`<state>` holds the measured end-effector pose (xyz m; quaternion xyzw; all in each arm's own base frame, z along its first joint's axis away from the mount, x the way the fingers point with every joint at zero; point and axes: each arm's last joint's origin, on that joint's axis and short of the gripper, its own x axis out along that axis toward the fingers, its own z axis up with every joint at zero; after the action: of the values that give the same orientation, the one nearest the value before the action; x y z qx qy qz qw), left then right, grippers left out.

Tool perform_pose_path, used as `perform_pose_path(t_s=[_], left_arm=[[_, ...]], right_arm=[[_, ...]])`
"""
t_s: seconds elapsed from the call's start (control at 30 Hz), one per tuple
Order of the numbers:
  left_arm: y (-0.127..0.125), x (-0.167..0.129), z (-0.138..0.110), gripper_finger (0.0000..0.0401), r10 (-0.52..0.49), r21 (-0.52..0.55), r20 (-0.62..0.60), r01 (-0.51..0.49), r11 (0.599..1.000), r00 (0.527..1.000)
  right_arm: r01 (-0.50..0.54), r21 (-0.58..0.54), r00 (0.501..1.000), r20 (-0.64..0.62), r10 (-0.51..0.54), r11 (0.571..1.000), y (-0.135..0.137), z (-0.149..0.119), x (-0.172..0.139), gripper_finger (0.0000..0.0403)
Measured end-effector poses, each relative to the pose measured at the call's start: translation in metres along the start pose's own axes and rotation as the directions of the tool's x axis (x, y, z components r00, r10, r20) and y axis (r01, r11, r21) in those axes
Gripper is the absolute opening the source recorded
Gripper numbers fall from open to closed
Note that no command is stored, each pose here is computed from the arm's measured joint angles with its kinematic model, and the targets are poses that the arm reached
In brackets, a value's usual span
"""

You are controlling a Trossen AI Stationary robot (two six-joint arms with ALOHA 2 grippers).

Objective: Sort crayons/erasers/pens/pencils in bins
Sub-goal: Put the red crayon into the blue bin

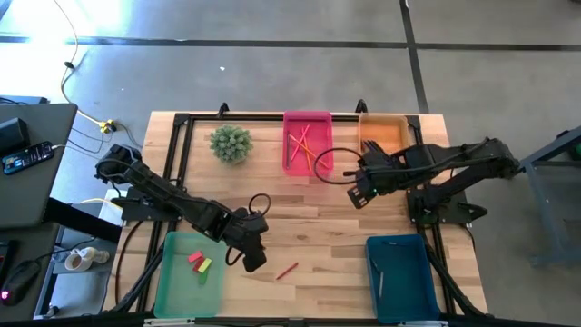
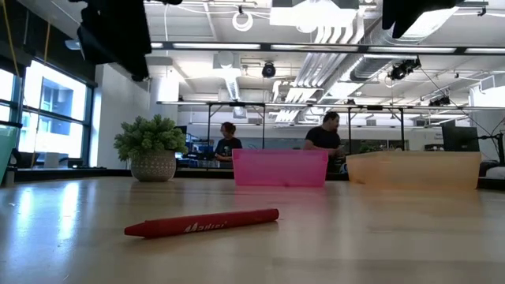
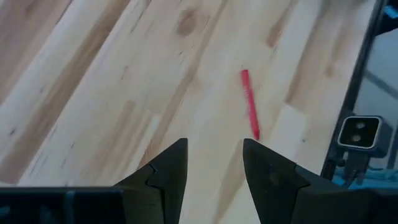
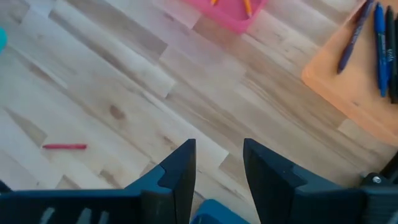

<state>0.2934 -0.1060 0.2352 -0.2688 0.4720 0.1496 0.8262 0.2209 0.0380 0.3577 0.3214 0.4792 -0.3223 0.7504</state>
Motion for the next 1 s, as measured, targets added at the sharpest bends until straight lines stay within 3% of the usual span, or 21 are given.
perform_pose_path(t_s=[0.13,0.33,0.63,1.0], left_arm=[[-0.008,-0.005,0.005,0.0142,-0.014,-0.037,0.016,0.014,0.999,1.0],[-0.02,-0.006,0.011,0.0142,0.042,-0.082,0.033,-0.039,0.996,0.999],[-0.045,0.03,0.013,0.0142,0.147,-0.054,-0.045,-0.149,0.987,0.988],[-0.07,0.053,0.017,0.0142,0.146,-0.05,-0.039,-0.148,0.988,0.989]], right_arm=[[-0.012,-0.027,1.0,-0.005,0.012,1.0,0.004,-0.005,-0.001,0.0126],[-0.019,-0.054,1.0,-0.009,0.018,0.998,0.005,-0.01,-0.002,0.0126],[-0.013,-0.087,1.0,-0.011,0.012,0.996,0.005,-0.01,-0.002,0.0126],[-0.002,-0.11,1.0,0.005,0.002,0.994,0.004,-0.009,-0.002,0.0126]])
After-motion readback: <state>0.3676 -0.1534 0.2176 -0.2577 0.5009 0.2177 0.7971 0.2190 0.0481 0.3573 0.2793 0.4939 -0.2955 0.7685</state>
